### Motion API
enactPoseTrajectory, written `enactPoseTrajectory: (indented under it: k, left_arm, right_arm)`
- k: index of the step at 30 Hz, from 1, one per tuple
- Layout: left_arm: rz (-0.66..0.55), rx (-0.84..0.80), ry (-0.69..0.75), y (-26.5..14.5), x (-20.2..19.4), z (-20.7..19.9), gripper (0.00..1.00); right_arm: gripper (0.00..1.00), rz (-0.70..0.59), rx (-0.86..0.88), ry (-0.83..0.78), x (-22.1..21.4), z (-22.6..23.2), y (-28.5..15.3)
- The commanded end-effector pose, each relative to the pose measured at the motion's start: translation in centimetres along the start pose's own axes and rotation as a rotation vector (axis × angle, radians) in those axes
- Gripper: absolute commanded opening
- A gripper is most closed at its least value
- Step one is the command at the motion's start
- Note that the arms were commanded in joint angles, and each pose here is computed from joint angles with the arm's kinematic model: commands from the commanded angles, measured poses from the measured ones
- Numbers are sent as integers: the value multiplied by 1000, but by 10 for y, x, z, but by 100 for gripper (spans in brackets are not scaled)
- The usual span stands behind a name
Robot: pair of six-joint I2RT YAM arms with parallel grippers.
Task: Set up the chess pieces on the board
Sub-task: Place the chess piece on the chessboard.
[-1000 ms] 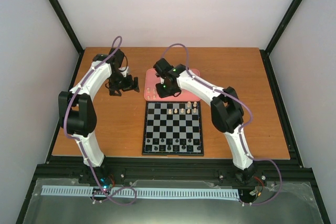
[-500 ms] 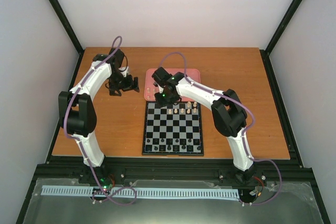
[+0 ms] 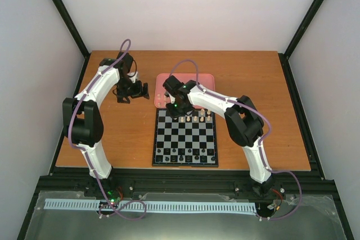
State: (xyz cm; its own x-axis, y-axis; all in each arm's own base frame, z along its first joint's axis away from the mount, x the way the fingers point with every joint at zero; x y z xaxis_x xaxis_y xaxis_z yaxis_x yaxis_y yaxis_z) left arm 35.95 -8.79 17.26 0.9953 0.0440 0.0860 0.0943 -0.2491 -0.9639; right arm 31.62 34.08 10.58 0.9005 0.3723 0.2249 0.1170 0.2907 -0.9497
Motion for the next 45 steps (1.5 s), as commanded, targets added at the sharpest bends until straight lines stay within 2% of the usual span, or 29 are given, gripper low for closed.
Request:
enactPoseTrajectory:
  k: [1, 11, 21, 38, 45]
  left_arm:
    - [-40, -18, 0, -12, 1, -5, 100]
    - [-36, -21, -1, -10, 2, -5, 100]
    - [-34, -24, -1, -9, 3, -6, 100]
    - [-38, -23, 0, -10, 2, -6, 100]
    - [-39, -23, 1, -11, 1, -6, 100]
  right_arm:
    - [3, 5, 11, -25, -1, 6, 8]
    - [4, 32, 12, -31, -1, 6, 17]
    - [20, 37, -4, -35, 1, 5, 19]
    - [21, 24, -22, -31, 1, 3, 14]
    - [34, 3, -11, -37, 4, 5, 8]
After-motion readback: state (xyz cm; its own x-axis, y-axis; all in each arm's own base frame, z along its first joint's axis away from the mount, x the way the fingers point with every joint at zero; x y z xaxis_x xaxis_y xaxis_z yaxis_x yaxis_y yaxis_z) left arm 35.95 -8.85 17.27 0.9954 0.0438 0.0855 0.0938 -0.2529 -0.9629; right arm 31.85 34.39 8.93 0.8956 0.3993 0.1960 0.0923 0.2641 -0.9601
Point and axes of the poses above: each gripper's point midway between its finger pads, its own y axis out along the fingers, its own z axis along the line the jaws close on, x = y × z, the point moved 5 cm from there along -y, back along the fingers, and after that the axes turned 4 degrees about y, right-handed, at the moved point
